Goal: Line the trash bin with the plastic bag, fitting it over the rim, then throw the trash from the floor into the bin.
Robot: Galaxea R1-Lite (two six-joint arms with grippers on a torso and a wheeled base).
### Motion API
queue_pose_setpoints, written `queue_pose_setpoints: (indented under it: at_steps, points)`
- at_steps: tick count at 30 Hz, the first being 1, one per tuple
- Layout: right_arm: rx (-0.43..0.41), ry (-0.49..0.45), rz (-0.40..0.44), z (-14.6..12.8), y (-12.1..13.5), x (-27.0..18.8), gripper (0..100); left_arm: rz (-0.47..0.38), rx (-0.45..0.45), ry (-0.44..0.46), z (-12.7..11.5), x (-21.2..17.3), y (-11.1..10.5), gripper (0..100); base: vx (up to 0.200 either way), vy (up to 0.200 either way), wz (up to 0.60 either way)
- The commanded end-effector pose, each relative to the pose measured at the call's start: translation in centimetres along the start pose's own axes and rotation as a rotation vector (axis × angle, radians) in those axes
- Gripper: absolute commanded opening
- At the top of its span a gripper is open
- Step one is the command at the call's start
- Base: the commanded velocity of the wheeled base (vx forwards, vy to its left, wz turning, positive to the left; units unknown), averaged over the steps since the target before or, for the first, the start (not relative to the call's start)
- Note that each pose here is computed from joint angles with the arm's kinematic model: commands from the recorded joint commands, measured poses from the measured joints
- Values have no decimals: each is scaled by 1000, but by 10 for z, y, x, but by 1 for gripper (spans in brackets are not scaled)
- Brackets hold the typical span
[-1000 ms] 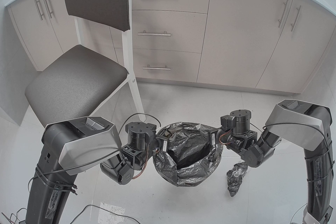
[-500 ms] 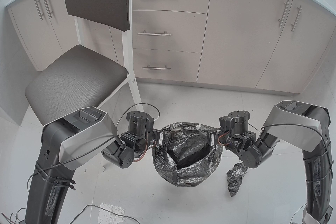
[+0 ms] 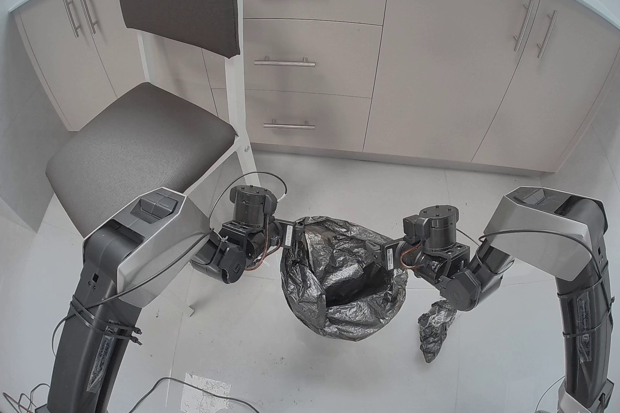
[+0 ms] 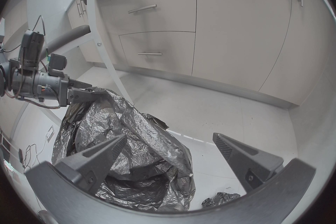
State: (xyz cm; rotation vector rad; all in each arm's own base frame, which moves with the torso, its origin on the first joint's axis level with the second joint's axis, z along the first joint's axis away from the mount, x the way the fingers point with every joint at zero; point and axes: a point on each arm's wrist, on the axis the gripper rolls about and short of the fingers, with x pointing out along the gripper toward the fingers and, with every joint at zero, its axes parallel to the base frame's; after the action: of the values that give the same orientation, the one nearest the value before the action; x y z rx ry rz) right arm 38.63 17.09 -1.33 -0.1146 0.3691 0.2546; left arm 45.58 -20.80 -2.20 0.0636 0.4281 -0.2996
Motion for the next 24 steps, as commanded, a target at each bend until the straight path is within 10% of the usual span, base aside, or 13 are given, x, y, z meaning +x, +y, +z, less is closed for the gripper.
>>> queue_pose_setpoints:
  at_steps: [1, 24]
  points:
    - [-1, 1, -1, -1, 0, 0, 100, 17, 0, 26, -10, 11, 8, 100, 0, 0, 0]
    - [10, -29, 0, 0, 0, 0, 100, -84, 49, 273, -33, 16, 3, 100, 0, 0, 0]
